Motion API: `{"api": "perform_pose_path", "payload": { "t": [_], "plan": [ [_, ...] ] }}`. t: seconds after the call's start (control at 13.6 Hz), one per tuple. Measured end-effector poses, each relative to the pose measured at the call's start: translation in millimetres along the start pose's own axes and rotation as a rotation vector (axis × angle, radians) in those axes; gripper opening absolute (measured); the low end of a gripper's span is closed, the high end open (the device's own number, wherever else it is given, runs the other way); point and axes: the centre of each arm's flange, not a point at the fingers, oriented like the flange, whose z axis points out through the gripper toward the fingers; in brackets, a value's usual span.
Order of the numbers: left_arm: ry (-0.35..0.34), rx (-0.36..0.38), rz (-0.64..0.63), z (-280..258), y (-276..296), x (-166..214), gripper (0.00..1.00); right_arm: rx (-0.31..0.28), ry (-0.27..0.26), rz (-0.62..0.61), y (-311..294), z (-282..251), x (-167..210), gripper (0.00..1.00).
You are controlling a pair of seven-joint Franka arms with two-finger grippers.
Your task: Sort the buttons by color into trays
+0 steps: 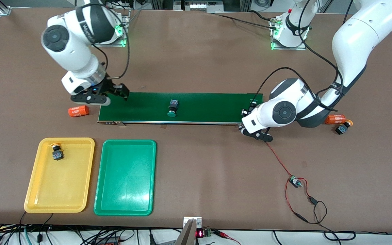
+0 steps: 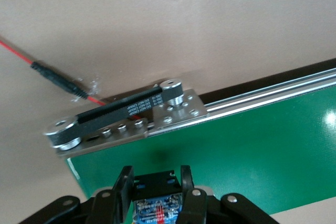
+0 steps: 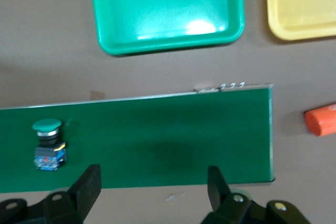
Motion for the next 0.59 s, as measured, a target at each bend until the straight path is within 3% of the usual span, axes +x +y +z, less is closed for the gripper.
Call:
{"api": "perform_pose_path", "payload": {
  "t": [0.59],
  "plan": [
    [0.031,-0.030,0.001,21.4,16.4,-6.6,0.40,0.007,0.000,0.055,-53.8,52.7,-19.5,0.91]
  ]
}}
